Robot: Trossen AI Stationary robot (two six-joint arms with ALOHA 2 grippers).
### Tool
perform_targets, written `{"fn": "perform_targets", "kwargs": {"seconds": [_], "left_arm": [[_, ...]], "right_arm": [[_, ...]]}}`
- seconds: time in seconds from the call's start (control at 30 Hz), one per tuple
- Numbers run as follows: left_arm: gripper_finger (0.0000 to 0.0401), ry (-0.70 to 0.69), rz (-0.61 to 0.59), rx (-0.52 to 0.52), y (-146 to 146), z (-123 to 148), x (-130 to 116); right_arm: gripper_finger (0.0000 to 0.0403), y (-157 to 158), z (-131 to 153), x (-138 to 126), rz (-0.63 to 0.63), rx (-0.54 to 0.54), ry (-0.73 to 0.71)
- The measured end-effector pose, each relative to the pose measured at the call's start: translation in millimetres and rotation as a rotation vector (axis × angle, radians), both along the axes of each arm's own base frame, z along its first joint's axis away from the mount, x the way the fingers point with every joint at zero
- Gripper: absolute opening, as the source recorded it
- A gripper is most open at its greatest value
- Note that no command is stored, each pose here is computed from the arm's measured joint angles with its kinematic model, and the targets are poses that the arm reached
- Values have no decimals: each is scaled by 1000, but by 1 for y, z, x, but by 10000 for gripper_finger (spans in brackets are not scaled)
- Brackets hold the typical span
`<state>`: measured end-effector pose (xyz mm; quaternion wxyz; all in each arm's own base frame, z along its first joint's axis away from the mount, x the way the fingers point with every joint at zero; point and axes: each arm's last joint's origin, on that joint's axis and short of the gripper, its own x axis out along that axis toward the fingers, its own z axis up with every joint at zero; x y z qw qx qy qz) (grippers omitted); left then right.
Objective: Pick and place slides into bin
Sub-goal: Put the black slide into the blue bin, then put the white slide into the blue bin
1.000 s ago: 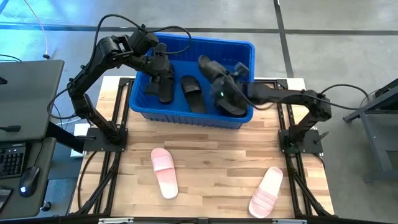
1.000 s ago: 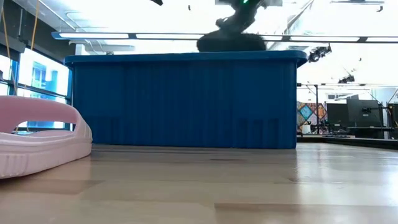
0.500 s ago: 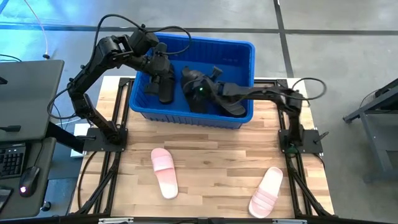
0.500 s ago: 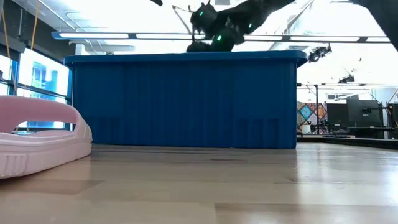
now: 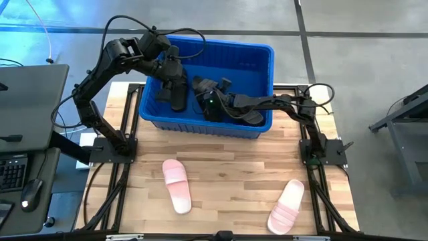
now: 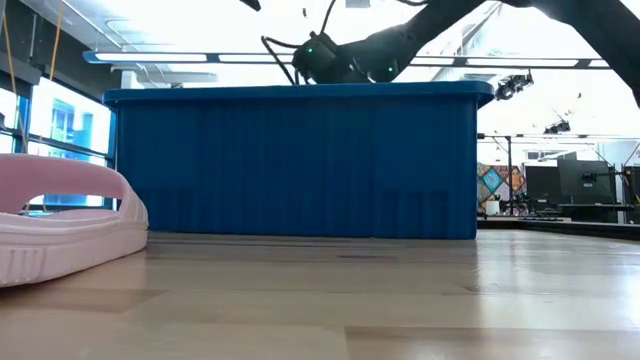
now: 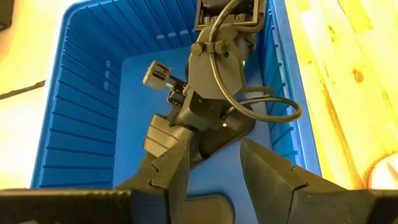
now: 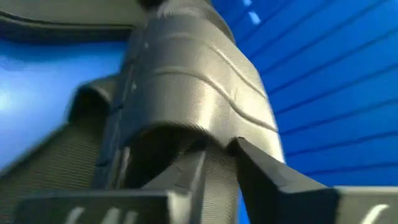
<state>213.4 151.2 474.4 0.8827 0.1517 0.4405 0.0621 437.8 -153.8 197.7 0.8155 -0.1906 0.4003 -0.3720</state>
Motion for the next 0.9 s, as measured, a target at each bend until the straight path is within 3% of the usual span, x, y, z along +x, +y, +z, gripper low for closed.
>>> {"fn": "perform_targets", "kwargs": {"seconds": [0.2, 0.4, 0.63, 0.9], "left_arm": [[134, 0, 3, -4, 0, 0, 0], [134, 25, -6, -12, -1, -2, -2], [134, 88, -14, -52, -3, -9, -4], [134, 111, -10, -75, -5, -10, -6]], "right_arm": [[147, 3, 0, 2, 13, 39, -42], [188, 24, 16, 3, 11, -20, -41], [192, 70, 61, -8, 17, -168, 8], [173, 137, 132, -43, 2, -331, -29]]}}
